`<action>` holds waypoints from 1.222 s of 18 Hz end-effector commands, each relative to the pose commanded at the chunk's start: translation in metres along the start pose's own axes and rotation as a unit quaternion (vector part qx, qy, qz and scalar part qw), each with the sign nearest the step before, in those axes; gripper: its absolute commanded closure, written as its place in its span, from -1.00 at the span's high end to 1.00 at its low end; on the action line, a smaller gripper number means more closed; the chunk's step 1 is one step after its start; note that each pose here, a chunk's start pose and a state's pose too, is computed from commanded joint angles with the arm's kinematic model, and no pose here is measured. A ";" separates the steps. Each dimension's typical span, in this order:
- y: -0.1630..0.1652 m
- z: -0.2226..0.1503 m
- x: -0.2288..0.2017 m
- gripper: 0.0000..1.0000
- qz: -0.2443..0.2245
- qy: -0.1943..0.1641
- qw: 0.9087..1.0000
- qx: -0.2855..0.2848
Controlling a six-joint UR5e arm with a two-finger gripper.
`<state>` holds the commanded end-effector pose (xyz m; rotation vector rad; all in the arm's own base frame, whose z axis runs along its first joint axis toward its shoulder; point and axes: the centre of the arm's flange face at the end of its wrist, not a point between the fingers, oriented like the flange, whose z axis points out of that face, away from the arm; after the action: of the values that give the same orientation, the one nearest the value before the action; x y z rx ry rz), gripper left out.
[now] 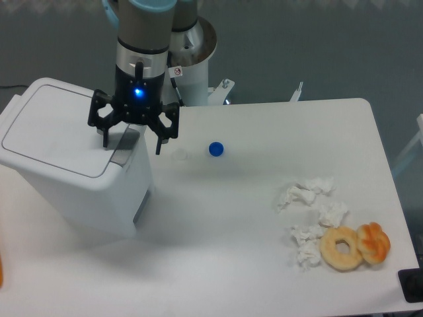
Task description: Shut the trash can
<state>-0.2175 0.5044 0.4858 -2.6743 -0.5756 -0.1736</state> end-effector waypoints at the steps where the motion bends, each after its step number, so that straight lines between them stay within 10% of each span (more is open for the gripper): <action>1: 0.000 0.000 0.000 1.00 0.000 0.000 1.000 0.000; 22: -0.016 -0.032 -0.043 1.00 -0.006 -0.014 0.999 0.040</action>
<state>-0.2642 0.4889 0.5123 -2.5994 -0.5951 -0.1141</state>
